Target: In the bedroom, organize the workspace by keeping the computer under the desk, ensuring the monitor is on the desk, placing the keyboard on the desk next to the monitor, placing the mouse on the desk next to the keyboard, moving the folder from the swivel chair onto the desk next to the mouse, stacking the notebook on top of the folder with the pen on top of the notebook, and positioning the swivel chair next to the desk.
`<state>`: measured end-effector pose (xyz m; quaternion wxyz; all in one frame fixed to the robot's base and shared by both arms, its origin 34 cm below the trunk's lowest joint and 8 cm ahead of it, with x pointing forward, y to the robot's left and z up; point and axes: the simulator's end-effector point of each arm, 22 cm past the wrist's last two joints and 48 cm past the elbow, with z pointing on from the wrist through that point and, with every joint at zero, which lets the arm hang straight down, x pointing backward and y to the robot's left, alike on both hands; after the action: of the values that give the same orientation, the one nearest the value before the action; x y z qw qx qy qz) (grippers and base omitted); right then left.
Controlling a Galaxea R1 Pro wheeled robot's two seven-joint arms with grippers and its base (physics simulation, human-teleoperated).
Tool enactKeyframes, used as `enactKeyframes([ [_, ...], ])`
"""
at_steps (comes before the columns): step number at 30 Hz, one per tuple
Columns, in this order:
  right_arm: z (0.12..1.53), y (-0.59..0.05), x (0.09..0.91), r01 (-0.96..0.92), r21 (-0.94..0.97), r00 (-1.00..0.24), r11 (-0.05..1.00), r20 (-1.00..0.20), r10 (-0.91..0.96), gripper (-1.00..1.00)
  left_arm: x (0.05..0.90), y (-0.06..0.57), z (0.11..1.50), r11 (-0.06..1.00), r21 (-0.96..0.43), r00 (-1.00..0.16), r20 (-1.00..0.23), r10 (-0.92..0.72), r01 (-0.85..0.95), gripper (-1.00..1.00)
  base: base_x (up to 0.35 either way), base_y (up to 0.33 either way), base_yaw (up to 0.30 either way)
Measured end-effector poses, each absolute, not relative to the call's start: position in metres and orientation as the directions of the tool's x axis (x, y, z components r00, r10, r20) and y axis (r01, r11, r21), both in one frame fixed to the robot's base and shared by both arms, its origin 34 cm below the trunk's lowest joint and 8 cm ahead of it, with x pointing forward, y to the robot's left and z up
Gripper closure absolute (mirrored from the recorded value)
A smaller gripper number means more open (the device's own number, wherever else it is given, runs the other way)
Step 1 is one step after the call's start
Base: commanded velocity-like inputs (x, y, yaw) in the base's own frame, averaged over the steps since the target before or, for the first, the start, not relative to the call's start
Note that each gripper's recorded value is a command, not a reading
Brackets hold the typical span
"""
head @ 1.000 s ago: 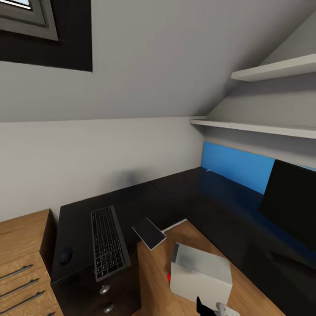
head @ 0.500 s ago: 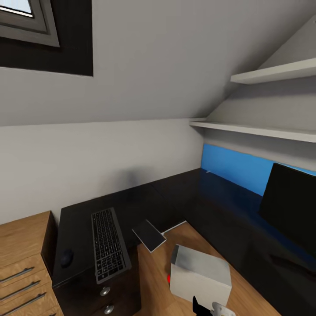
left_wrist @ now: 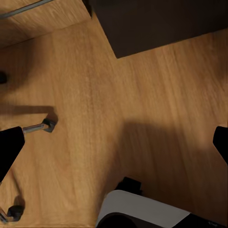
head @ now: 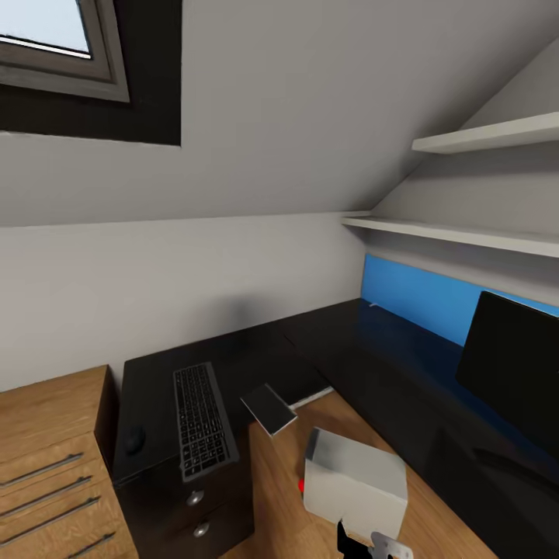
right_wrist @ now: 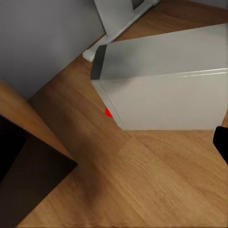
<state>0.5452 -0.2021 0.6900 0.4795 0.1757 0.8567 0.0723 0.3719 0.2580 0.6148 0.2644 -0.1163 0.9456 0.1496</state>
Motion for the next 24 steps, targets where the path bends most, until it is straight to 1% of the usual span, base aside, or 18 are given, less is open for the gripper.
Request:
enactKeyframes([
  [3, 0.694, -0.200, 0.544, 0.231, 0.294, -0.479, 0.928, -0.795, 0.371, -1.00, 0.371, 0.259, 0.619, 0.927, 0.223, -0.833, -0.535, -0.141, -0.300, -1.00, -0.270, -0.168, 0.263],
  [6, 0.695, -0.200, 0.544, 0.230, 0.294, -0.480, 0.928, -0.795, 0.371, -1.00, 0.371, 0.259, 0.620, 0.927, 0.223, -0.833, -0.535, -0.141, -0.301, -1.00, -0.155, -0.101, 0.270],
  [11, 0.695, -0.198, 0.544, 0.216, 0.286, -0.485, 0.933, -0.798, 0.357, -1.00, 0.371, 0.258, 0.620, 0.928, 0.221, -0.832, -0.537, -0.141, -0.300, -1.00, -0.049, -0.032, 0.275],
  [19, 0.695, -0.185, 0.543, 0.124, 0.242, -0.512, 0.962, -0.816, 0.270, -1.00, 0.370, 0.258, 0.619, 0.930, 0.219, -0.834, -0.534, -0.140, -0.296, -1.00, -0.014, -0.007, 0.277],
  [24, 0.692, -0.187, 0.541, 0.109, 0.190, -0.524, 0.976, -0.823, 0.219, -1.00, 0.369, 0.258, 0.618, 0.930, 0.220, -0.836, -0.531, -0.139, -0.295, -1.00, -0.159, -0.102, 0.277],
])
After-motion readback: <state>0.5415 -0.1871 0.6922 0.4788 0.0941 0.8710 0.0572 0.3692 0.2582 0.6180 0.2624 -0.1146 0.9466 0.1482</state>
